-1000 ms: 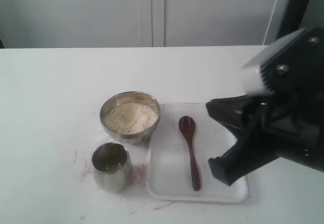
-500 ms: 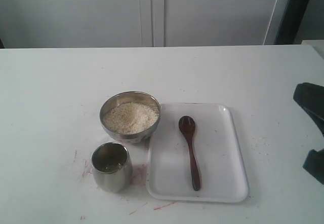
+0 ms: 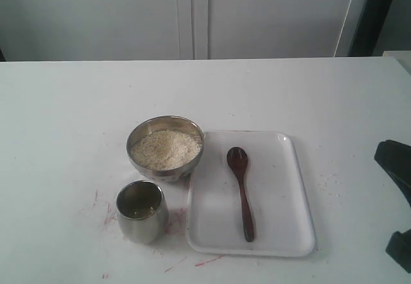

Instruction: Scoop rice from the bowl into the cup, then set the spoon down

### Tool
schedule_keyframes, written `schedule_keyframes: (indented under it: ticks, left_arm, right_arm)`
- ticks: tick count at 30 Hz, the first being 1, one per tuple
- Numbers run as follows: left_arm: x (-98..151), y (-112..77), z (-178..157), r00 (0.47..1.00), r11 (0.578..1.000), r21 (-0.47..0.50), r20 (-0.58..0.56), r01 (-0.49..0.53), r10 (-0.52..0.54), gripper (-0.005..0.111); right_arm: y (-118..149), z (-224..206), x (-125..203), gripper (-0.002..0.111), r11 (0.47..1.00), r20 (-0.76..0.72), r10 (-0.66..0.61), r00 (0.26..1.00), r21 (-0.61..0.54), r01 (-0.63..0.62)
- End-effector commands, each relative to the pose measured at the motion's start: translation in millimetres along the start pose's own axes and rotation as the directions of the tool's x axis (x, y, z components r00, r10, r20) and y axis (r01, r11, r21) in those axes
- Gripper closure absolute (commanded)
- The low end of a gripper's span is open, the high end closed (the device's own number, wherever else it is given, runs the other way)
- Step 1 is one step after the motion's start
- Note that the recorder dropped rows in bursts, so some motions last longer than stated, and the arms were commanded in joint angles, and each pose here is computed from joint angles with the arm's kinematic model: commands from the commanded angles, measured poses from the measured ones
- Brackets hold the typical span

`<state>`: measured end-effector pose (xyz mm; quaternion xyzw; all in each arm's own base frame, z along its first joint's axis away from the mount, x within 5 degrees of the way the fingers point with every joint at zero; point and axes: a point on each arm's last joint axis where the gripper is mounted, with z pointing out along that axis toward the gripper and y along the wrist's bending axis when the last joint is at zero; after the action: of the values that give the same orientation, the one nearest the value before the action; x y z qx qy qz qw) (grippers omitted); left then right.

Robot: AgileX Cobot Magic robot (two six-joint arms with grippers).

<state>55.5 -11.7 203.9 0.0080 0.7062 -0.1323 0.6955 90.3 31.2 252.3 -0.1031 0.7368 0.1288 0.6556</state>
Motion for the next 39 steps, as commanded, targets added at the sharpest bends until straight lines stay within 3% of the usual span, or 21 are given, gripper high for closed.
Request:
schedule_keyframes:
  ticks: [1, 10, 22, 30, 39]
  left_arm:
    - [-2, -0.5, 0, 1.0, 1.0, 0.003, 0.009, 0.012, -0.012, 0.092]
    - [-2, -0.5, 0, 1.0, 1.0, 0.003, 0.009, 0.012, -0.012, 0.092]
    - [-2, -0.5, 0, 1.0, 1.0, 0.003, 0.009, 0.012, -0.012, 0.092]
    - [-2, -0.5, 0, 1.0, 1.0, 0.003, 0.009, 0.012, -0.012, 0.092]
    - [-2, -0.5, 0, 1.0, 1.0, 0.003, 0.009, 0.012, -0.012, 0.092]
  right_arm:
    - [-5, -7, 1, 0.108, 0.998, 0.004, -0.033, 0.999, 0.05, 0.033]
    - [-17, -22, 27, 0.108, 0.981, 0.014, -0.041, 0.999, 0.188, 0.038]
    - [-12, -22, 38, 0.108, 0.992, 0.056, 0.002, 0.998, 0.128, -0.009]
    - [-11, -23, 41, 0.108, 0.987, 0.011, -0.111, 0.994, 0.122, 0.109]
    - [-18, -27, 58, 0.108, 0.97, -0.066, -0.072, 0.995, 0.228, 0.085]
